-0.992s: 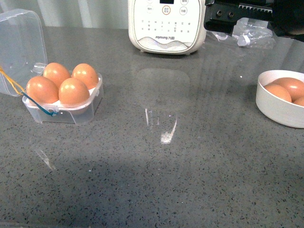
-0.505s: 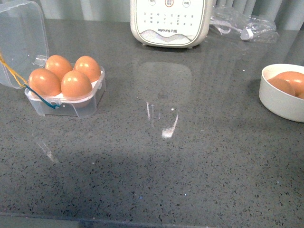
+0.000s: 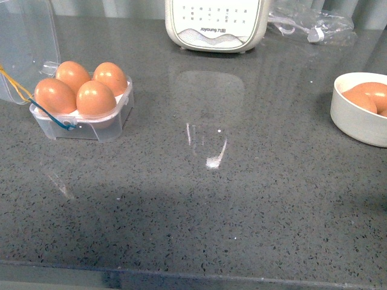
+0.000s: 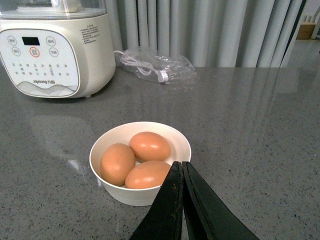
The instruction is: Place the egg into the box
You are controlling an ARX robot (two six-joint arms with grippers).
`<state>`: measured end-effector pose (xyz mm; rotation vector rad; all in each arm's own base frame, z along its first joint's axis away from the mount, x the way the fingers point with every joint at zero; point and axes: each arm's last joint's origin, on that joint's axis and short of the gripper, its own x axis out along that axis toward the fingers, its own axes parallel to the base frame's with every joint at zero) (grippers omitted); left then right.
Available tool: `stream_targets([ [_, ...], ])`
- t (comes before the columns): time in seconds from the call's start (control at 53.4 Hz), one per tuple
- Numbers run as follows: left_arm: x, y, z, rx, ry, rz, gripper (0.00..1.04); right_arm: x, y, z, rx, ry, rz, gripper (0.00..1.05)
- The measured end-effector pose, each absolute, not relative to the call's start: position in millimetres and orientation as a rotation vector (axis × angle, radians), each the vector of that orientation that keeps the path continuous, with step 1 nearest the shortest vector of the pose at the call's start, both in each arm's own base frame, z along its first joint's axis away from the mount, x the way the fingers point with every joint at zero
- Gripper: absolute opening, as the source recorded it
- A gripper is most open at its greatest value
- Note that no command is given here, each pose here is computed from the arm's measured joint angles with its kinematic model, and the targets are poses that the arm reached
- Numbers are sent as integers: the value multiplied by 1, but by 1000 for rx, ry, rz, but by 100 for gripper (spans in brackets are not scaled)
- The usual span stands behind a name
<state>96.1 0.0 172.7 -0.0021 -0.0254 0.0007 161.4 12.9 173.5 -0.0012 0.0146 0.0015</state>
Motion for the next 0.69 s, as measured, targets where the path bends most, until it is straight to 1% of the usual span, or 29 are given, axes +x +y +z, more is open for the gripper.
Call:
stream_targets([
  [0.094,96,0,173,-2,-25,1,98,154,6,169,0,-4,27,3],
  [0.225,96,0,173,-2,-25,1,98,146,0,160,0,23,-3,3],
  [0.692,96,0,173,-2,-25,1,98,128,0,167,0,-2,1,3],
])
